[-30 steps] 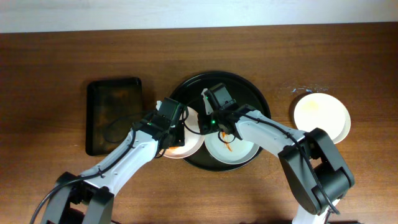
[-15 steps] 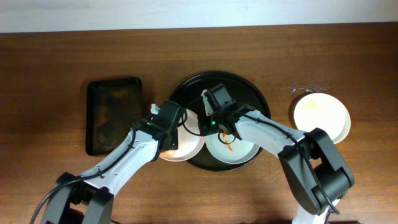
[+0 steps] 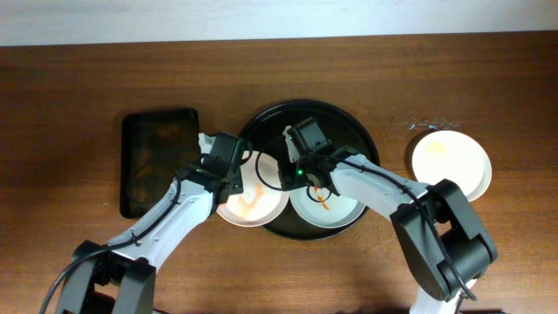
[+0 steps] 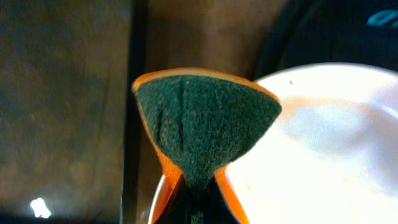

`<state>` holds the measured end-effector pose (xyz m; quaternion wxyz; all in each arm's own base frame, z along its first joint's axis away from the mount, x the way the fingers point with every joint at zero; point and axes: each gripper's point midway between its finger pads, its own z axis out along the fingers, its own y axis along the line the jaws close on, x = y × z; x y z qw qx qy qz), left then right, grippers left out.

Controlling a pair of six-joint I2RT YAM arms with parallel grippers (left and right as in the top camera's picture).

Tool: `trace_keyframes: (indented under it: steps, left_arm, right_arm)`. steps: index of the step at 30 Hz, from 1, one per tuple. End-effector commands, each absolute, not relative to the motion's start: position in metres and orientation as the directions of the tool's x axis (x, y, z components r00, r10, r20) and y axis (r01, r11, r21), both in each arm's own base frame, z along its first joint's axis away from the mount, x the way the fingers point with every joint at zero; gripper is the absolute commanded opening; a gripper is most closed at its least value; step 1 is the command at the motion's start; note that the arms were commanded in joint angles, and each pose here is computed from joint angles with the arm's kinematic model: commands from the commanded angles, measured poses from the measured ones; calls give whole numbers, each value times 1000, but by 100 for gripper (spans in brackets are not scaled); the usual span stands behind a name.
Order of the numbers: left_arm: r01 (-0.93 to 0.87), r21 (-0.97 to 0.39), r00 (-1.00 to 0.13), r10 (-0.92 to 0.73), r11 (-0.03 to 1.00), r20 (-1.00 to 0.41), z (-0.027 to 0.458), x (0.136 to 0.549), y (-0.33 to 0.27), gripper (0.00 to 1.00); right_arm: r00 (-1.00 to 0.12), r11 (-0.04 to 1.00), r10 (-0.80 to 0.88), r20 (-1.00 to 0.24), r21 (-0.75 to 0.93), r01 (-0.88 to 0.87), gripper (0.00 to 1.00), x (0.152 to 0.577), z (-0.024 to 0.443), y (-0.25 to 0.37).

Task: Clean dirty plates on tray and stack at the side
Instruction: 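Hold the plate with the right gripper and scrub it with the sponge, then carry the plate right and stack it on the first plate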

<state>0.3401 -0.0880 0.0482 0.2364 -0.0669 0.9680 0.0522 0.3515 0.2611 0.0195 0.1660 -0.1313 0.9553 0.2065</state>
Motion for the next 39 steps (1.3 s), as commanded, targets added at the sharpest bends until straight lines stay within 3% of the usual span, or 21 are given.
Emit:
trace_keyframes:
  steps: [1, 8, 13, 15, 18, 22, 24, 28, 34, 39]
  left_arm:
    - [-96, -45, -950, -105, 994, -293, 31, 308, -110, 0]
    - [-30, -403, -997, -55, 915, -51, 37, 265, -176, 0]
    - [-30, -453, -999, -34, 891, 0, 40, 254, -186, 0]
    - [-32, -390, -998, -49, 920, -33, 35, 260, -175, 0]
    - [-57, -160, -984, -83, 985, -156, 25, 281, -134, 0]
    - [-57, -101, -977, -77, 993, -198, 17, 292, -125, 0]
    - [-109, 93, -952, -76, 990, -297, 19, 308, -90, 0]
    - [-183, 221, -893, -69, 958, -444, 35, 334, -65, 0]
    - [-262, 179, -803, -111, 948, -585, 55, 369, -60, 0]
    - [-296, 64, -684, -165, 953, -710, 119, 395, -65, 0]
  right_arm:
    - [-909, 886, -190, -371, 334, -322, 4, 352, 17, 260]
    - [-909, 886, -190, -371, 334, -322, 4, 352, 17, 260]
    - [-909, 886, -190, -370, 334, -321, 4, 352, 17, 260]
    - [-909, 886, -190, -370, 334, -321, 4, 352, 17, 260]
    - [-909, 886, -190, -371, 335, -322, 4, 352, 17, 260]
    - [-909, 886, -190, -370, 335, -321, 4, 352, 17, 260]
    - [-910, 886, -191, -368, 334, -321, 4, 352, 16, 260]
    - [-914, 888, -193, -358, 332, -317, 4, 349, 15, 259]
    - [-914, 888, -193, -357, 332, -317, 4, 349, 15, 259]
    - [-914, 888, -193, -357, 332, -317, 4, 349, 15, 259]
